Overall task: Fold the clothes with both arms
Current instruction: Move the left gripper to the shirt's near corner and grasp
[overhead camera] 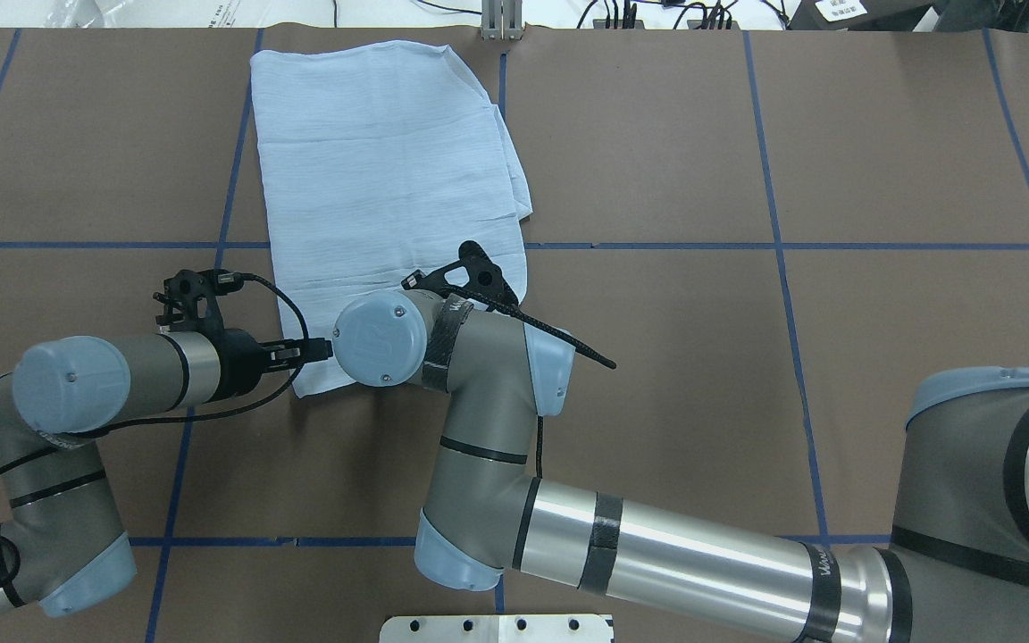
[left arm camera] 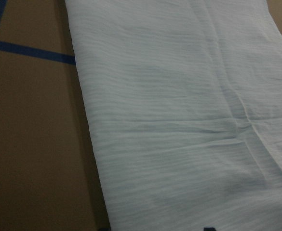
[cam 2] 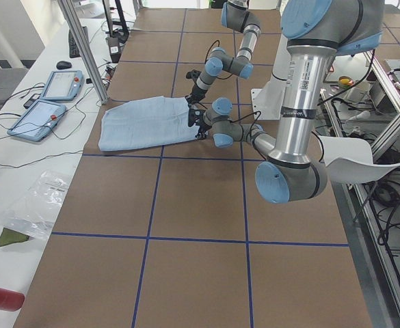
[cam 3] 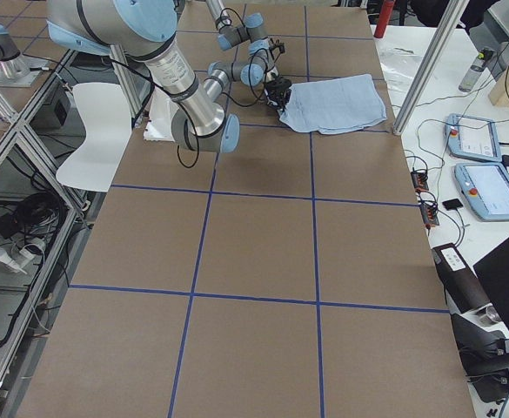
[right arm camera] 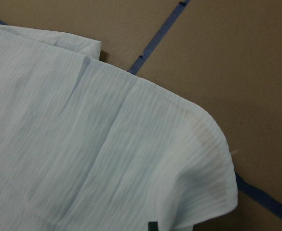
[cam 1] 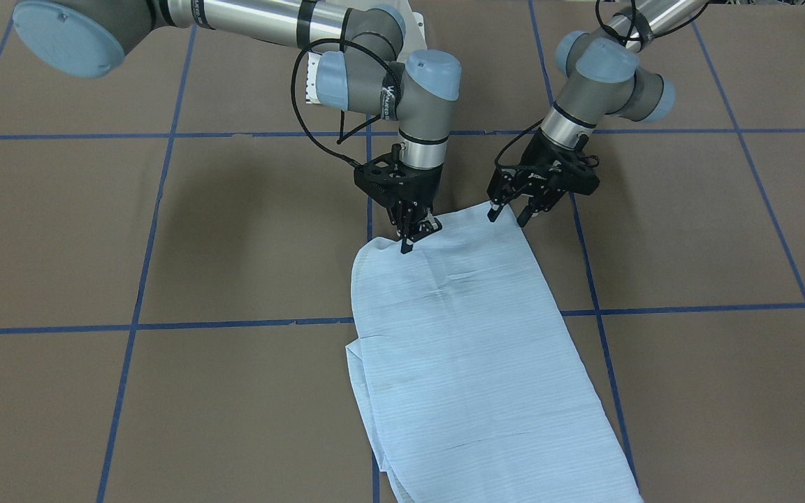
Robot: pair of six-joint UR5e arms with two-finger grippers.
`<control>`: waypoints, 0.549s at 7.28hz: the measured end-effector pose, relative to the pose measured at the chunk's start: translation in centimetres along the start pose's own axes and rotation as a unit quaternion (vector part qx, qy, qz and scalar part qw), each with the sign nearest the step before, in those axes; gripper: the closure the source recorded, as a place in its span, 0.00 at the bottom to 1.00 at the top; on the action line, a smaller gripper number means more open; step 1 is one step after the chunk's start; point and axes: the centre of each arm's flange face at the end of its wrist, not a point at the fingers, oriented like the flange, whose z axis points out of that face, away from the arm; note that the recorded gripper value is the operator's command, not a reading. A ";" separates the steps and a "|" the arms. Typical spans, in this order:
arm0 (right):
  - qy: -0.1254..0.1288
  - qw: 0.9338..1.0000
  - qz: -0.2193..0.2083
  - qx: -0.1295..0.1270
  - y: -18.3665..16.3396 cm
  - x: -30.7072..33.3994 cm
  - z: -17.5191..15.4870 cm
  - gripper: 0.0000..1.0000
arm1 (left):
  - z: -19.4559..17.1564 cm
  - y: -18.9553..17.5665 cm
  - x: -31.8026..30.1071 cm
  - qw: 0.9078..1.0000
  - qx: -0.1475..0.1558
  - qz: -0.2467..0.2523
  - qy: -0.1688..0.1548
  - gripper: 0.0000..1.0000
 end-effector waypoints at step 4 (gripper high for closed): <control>0.000 1.000 0.000 0.000 0.0 0.1 0.0 1.00 | -0.5 1.3 2.3 1.000 -0.018 0.001 -0.022 0.28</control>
